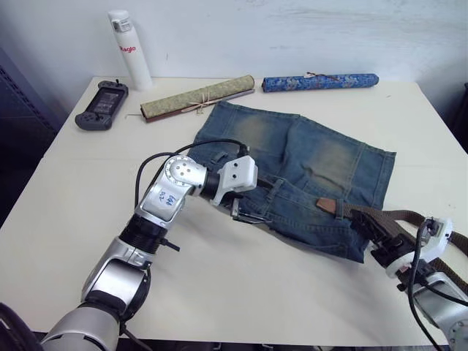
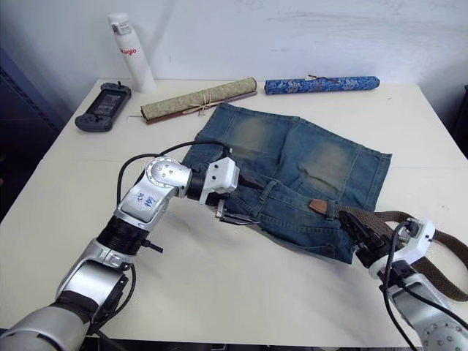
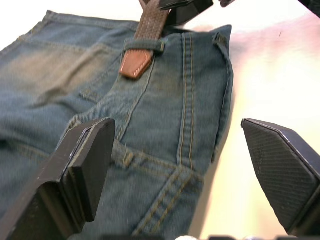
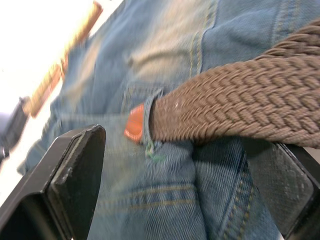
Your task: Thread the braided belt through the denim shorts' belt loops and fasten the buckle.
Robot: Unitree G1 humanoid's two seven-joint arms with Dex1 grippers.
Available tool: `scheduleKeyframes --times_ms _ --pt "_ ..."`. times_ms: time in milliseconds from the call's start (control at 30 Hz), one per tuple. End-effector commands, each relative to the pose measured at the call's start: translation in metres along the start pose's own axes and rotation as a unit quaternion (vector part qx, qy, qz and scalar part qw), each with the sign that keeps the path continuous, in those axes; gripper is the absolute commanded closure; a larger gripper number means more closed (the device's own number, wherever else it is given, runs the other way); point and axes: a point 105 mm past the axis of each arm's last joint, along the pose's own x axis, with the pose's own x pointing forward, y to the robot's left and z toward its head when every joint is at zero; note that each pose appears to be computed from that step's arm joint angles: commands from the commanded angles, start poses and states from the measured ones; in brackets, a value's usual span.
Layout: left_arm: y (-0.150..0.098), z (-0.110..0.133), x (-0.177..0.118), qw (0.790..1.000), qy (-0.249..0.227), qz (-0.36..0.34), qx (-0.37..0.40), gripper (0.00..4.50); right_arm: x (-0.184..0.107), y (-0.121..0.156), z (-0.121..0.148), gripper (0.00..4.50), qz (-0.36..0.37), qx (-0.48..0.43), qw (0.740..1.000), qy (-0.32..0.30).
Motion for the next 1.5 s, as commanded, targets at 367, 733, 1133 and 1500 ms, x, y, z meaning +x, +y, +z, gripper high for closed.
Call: scheduleKeyframes --times_ms 367,733,1133,1500 --pt "0.004 0.01 -0.002 0.999 0.006 -0.004 0.035 0.0 -0.02 -0.038 0.011 0.04 -0.068 0.178 0.97 -0.148" --pt "0.004 0.014 -0.001 0.999 0.005 -0.005 0.036 0.0 -0.034 -0.035 0.021 0.27 -0.039 0.211 0.957 -0.197" --pt "0.004 0.012 -0.001 0.999 0.012 -0.003 0.038 0.0 -0.01 -0.017 0.013 4.44 -0.013 0.158 0.977 -0.14" --pt "0.004 0.01 -0.004 0.999 0.02 0.002 0.04 0.0 0.035 0.019 -0.01 4.44 0.018 0.106 0.992 -0.073"
